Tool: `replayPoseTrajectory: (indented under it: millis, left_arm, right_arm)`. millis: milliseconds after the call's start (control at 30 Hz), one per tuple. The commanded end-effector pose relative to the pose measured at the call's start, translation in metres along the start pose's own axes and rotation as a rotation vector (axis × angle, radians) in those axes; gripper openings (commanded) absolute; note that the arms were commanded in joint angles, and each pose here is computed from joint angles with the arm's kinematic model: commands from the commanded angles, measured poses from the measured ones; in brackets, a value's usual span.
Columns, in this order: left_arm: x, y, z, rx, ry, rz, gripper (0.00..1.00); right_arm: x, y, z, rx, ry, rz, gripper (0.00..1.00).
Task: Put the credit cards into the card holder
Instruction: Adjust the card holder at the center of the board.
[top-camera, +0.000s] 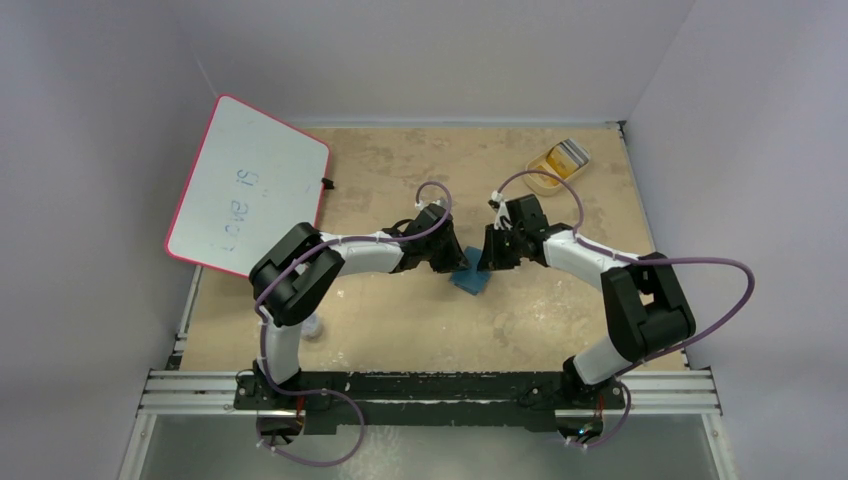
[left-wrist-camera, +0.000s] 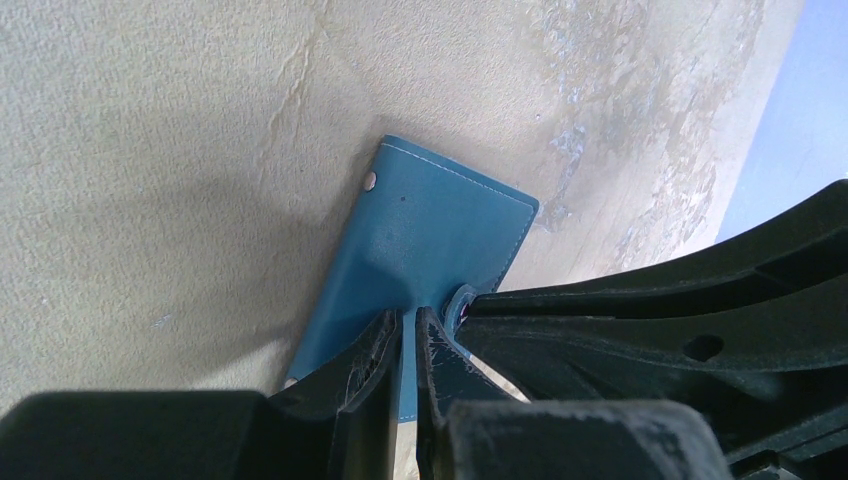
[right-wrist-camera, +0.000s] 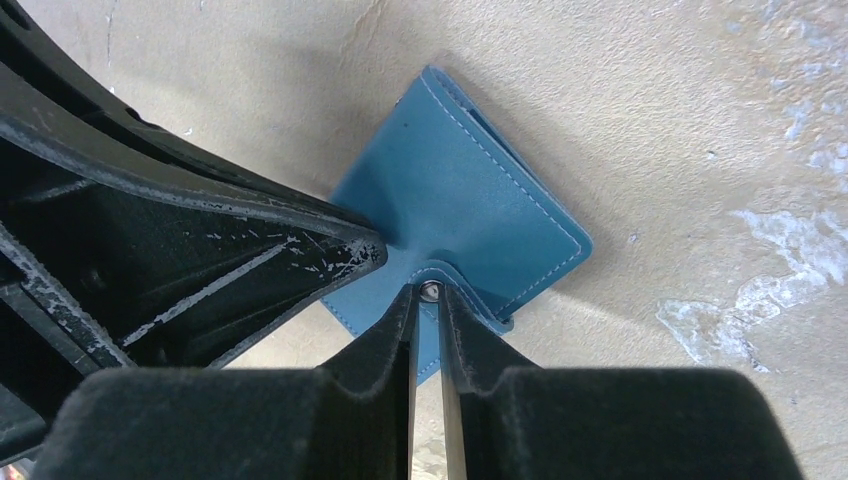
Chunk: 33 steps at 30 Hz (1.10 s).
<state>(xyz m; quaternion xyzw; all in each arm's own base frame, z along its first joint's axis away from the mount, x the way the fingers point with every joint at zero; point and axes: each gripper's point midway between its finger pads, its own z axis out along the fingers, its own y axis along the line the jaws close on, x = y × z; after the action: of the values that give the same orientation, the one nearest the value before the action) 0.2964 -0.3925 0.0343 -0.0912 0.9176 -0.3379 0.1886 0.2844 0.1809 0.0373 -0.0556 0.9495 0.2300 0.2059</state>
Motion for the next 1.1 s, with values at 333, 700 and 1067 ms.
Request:
replayPoseTrajectory:
  millis: [333,700,1067]
  left_arm:
    - [0.004,0.029,0.013,-0.095,-0.01,0.001,0.1]
    - [0.005,0.029,0.014,-0.084,-0.006,-0.004,0.1]
    - [0.01,0.024,0.015,-0.051,0.005,-0.007,0.1]
  right_arm:
    - [0.008,-0.011,-0.003,0.057,0.05,-0.019,0.12]
    - [-0.004,-0.02,0.006,0.132,0.061,0.011,0.12]
    - [0.024,-0.04,0.027,0.213,0.201,0.035,0.13]
